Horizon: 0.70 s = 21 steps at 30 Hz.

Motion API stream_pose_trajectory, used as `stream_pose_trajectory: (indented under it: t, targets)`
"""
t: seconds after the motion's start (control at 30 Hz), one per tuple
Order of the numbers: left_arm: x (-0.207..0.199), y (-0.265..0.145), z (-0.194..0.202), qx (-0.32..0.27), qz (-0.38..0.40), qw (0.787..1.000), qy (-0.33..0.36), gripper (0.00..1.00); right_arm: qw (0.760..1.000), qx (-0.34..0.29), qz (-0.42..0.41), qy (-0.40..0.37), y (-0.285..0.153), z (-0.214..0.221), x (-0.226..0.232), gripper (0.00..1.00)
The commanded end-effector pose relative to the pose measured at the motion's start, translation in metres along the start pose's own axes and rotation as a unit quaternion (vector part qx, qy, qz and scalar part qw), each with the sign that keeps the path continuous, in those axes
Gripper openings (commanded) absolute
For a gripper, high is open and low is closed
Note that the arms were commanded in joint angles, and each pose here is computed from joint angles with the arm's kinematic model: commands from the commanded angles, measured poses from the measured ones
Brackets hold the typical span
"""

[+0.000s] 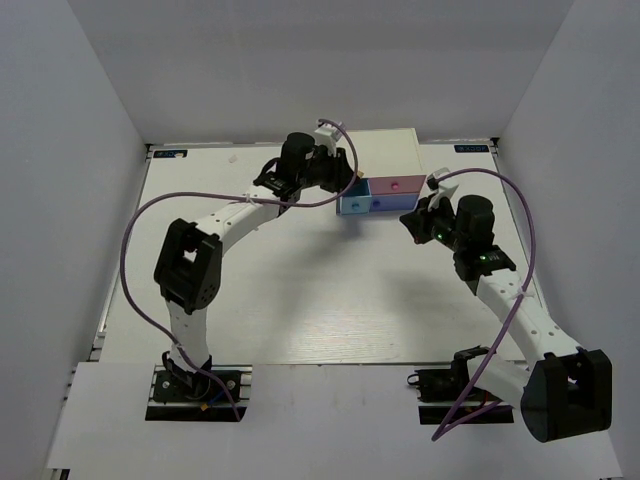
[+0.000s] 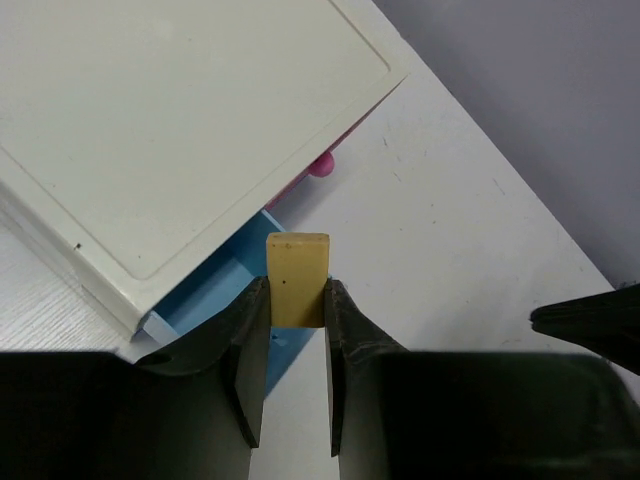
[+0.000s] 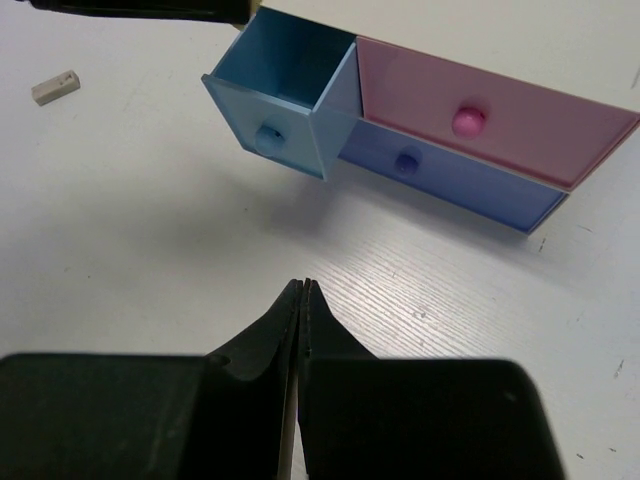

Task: Sort the stationery into containers
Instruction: Place the stationery in the drawer.

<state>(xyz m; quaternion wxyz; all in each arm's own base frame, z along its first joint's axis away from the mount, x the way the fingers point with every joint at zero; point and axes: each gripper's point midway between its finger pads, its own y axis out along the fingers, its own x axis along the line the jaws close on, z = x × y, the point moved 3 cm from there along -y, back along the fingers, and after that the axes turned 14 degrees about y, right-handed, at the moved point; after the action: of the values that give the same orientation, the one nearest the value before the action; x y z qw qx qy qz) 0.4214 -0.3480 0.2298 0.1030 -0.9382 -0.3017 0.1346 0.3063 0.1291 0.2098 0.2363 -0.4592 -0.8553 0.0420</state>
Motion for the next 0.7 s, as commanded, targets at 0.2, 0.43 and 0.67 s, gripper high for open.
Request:
stream_pose_trajectory:
  t: [0.2,0.43,0.67]
  targets:
    - [0.011,0.005,-0.023,-0.006,-0.024,0.999,0.041,0.06,0.999,-0.030,0.004,-0.013,-0.007,-0.014,-0.003,0.00]
    - [0.008,0.008,-0.012,0.013,-0.020,0.999,0.039,0.14,0.999,-0.031,0.001,-0.014,-0.005,-0.015,-0.004,0.08]
    - [0.007,0.007,-0.002,0.031,-0.016,0.999,0.038,0.19,0.999,-0.031,-0.003,-0.015,-0.004,-0.017,-0.004,0.11]
